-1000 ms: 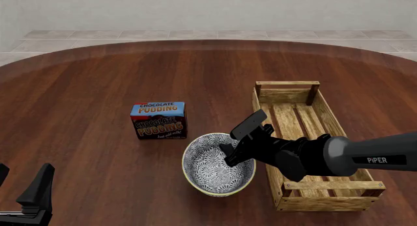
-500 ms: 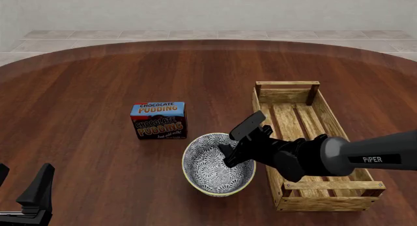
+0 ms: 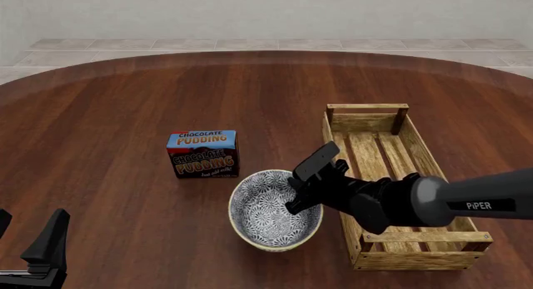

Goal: Pick up the bowl on the left and put it in the tray.

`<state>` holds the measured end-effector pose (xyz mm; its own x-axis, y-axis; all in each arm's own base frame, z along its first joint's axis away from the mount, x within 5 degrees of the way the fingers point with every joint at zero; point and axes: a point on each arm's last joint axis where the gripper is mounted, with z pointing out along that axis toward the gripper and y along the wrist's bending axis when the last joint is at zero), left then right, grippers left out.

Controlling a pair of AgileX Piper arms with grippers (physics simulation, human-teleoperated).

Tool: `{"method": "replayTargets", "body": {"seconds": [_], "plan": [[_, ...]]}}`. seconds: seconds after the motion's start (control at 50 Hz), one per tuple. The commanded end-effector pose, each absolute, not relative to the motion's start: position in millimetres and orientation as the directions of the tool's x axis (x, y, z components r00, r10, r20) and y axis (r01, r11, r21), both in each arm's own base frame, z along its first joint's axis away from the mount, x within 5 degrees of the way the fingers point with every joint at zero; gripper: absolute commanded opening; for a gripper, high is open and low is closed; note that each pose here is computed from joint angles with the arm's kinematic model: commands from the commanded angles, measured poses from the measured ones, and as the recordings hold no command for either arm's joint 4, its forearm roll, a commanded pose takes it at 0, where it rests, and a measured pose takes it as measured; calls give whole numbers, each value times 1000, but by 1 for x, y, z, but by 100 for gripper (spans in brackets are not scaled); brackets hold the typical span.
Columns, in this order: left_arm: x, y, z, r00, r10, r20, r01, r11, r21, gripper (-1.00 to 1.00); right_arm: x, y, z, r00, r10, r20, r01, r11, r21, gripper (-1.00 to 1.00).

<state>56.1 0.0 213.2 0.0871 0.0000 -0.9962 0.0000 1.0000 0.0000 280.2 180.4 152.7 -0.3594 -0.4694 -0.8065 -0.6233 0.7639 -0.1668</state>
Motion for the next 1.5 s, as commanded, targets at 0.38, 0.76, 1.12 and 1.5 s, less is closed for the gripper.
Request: {"method": "replayTargets", "body": {"seconds": [0.38,0.76,1.12,1.5], "plan": [[56,0,213,87,0,-996,0,1000,0,100,260,190,155,-352,-461,-814,-657,742,-136,-100],[56,0,213,87,0,-996,0,1000,0,100,252,192,160,-345,-454,-821,-667,734,-126,-100],[56,0,213,87,0,-996,0,1000,0,100,242,189,172,-328,-445,-833,-672,729,-125,-100],[56,0,213,87,0,-996,0,1000,0,100,234,188,183,-312,-432,-846,-677,726,-121,-100]]}}
